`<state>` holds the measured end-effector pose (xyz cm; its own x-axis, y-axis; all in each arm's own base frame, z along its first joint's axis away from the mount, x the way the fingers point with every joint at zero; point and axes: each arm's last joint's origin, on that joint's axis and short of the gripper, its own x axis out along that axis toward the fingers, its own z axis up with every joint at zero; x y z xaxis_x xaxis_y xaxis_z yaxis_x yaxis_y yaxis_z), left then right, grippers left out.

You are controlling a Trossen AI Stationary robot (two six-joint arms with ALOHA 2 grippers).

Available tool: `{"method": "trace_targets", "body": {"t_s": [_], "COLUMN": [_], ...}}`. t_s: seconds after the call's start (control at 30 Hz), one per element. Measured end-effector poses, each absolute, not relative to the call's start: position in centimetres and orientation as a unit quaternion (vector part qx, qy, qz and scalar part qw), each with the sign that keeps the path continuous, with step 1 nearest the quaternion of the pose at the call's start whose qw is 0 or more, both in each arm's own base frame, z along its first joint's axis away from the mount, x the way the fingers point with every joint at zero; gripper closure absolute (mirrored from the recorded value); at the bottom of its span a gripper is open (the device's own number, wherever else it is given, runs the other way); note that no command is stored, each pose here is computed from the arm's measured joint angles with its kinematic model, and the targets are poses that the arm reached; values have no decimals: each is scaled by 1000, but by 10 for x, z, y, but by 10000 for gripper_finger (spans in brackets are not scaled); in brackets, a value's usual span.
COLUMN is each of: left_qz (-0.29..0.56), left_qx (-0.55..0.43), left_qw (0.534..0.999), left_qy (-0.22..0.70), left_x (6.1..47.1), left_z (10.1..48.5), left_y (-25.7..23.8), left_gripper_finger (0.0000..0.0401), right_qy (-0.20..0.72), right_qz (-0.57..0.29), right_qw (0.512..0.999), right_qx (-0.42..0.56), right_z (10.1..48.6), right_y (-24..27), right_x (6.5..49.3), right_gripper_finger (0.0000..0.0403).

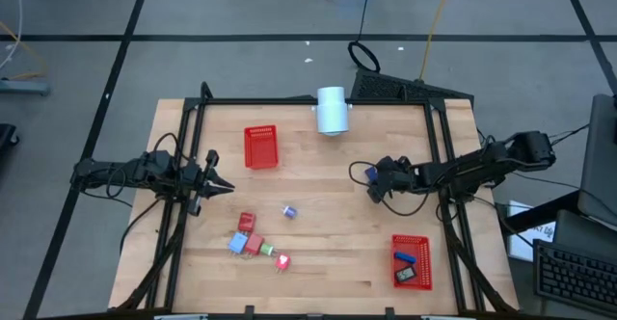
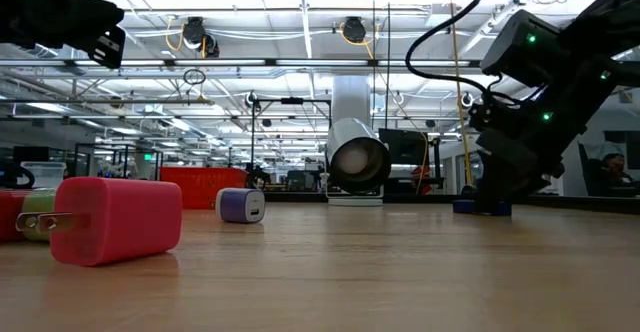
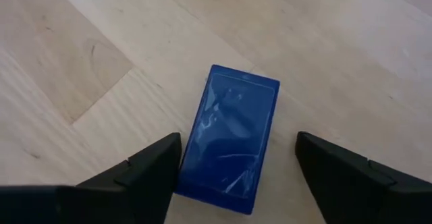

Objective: Pick & Place Office items
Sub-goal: Put the dark blue digital timer into the bottom red bin

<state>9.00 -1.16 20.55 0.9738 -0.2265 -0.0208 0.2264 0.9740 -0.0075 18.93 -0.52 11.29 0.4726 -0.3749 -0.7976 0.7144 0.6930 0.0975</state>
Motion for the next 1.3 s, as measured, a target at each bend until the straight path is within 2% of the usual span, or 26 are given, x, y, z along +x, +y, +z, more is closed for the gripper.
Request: {"method": "trace_targets", "body": {"t_s": [0.33, 0.63, 1.3], "left_qz": [-114, -114, -114], "left_qx": [-3, -3, -3], "left_qw": [993, 993, 993], "left_qy": [11, 11, 11], "left_x": [90, 90, 90], "left_z": [206, 206, 206], "left_y": [-12, -12, -12], "left_gripper_finger": [359, 359, 359], "right_qy": [399, 408, 432], "right_qz": [-322, -308, -259], "right_qw": [833, 838, 854], "right_qx": [207, 191, 131], "right_z": [113, 113, 115], "right_y": [-5, -5, -4], "right_x": [189, 190, 189], "right_gripper_finger": [198, 243, 246]}}
